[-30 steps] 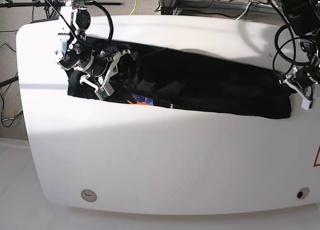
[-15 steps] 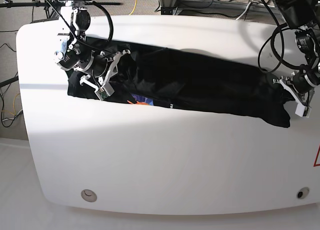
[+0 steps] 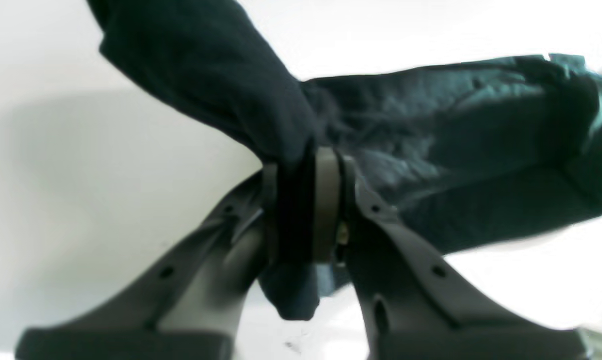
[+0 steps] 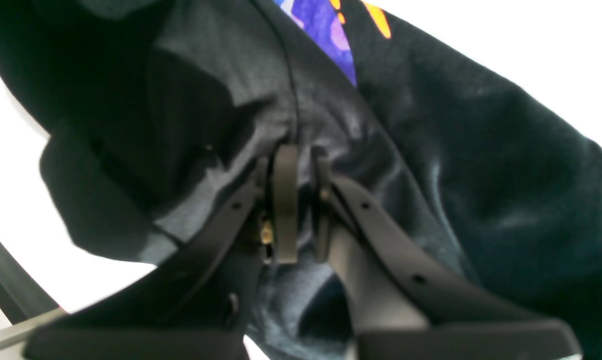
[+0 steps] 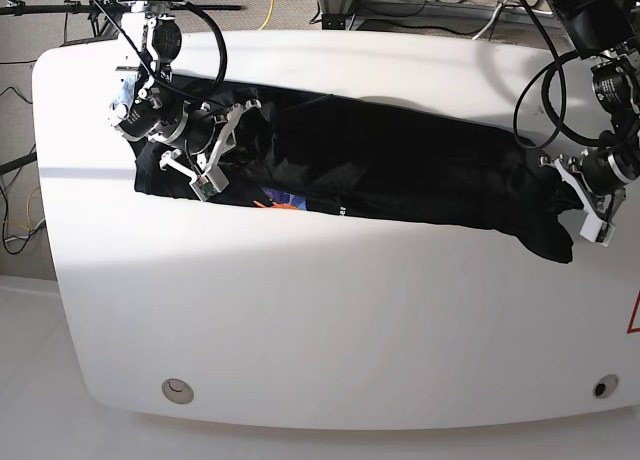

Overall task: Fold the T-shirt properly
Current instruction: 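Lift the strip end with the left gripper and fold it toward the right gripper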

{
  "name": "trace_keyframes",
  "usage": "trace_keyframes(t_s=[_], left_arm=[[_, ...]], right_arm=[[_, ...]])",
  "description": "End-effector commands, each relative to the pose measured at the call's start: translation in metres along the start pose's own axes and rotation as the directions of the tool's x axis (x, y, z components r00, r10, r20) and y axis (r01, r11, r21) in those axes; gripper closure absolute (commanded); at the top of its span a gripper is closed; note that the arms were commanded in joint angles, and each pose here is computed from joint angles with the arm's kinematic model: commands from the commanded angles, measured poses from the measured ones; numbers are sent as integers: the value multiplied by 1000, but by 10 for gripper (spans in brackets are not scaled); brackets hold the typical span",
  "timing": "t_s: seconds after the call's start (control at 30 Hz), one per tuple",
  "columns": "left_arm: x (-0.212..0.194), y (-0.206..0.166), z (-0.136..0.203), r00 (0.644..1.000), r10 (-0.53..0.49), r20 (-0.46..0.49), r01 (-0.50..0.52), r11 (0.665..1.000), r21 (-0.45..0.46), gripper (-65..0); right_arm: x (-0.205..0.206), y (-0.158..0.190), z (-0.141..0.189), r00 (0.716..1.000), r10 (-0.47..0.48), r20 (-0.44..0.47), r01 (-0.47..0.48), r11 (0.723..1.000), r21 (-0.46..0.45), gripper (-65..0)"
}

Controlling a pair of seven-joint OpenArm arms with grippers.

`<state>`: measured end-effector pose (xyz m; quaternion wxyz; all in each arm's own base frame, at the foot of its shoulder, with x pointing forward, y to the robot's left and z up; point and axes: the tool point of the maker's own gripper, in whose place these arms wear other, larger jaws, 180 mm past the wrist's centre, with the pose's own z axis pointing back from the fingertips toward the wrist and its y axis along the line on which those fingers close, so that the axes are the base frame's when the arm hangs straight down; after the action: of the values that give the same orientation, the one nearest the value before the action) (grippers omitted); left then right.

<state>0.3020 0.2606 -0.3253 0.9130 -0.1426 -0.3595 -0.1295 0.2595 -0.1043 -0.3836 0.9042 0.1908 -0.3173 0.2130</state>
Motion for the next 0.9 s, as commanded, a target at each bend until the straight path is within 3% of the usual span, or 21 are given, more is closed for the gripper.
trace_keyframes(t_s=[0.0, 0.23, 0.37, 0.87], left_arm=[[12, -8, 1, 999, -41, 23, 41, 999, -8, 0], [13, -52, -18, 995, -100, 13, 101, 991, -83, 0], [10, -93, -37, 993, -116, 19, 118, 978, -173, 0], [11, -174, -67, 996, -79, 44, 90, 933, -347, 0]], right_arm=[[13, -2, 4, 999, 13, 46, -12, 1000, -3, -43], [13, -2, 4, 999, 13, 45, -13, 1000, -3, -43], [15, -2, 4, 999, 16, 50, -16, 1000, -6, -41], [15, -3, 5, 999, 12, 51, -11, 1000, -8, -36]])
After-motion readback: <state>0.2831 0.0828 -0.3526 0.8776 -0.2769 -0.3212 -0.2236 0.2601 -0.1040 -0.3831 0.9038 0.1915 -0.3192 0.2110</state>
